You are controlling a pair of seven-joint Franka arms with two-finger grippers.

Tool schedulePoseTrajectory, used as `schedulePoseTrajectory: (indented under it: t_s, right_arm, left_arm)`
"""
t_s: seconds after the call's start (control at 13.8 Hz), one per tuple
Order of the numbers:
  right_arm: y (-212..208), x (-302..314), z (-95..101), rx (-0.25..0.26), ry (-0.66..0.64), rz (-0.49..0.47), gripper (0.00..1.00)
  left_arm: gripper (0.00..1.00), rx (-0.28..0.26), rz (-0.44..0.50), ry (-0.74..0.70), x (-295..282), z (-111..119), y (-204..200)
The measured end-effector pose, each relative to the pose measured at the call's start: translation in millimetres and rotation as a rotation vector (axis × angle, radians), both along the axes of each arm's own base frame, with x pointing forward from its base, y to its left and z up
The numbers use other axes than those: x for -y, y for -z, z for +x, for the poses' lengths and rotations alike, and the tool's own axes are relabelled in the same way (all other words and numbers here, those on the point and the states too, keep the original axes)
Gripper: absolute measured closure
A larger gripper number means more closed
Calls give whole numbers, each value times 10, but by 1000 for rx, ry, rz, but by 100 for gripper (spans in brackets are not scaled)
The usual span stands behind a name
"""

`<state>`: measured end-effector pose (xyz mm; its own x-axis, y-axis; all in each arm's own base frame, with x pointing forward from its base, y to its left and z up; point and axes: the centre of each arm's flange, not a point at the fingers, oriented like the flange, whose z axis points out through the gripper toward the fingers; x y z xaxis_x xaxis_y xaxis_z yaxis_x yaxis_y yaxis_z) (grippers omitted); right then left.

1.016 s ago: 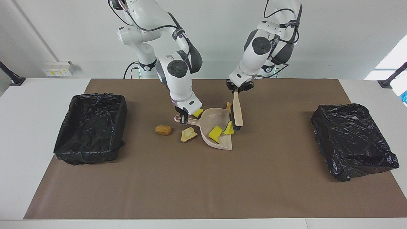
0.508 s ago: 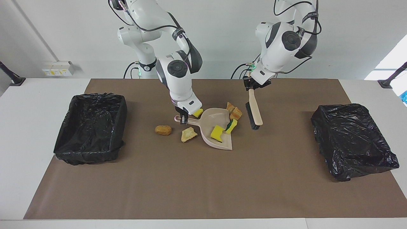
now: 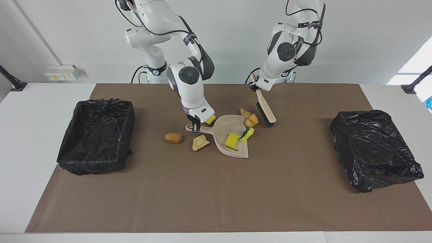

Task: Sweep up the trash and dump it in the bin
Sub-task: 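Sweep the sponges and crusts into the dustpan with the left gripper's brush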

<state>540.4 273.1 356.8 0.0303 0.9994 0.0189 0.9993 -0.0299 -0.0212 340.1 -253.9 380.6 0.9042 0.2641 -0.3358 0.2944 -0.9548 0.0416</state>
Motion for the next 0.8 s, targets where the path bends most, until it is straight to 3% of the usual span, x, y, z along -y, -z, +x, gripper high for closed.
schedulePoseTrajectory:
  t_s: [0.44, 0.8]
  right_arm:
    - [5, 17, 4, -1, 3, -1, 67]
    - [6, 198, 91, 0, 32, -3, 67]
  left_arm:
    - [74, 94, -97, -34, 461, 4, -13]
    - [74, 135, -133, -31, 710, 244, -259]
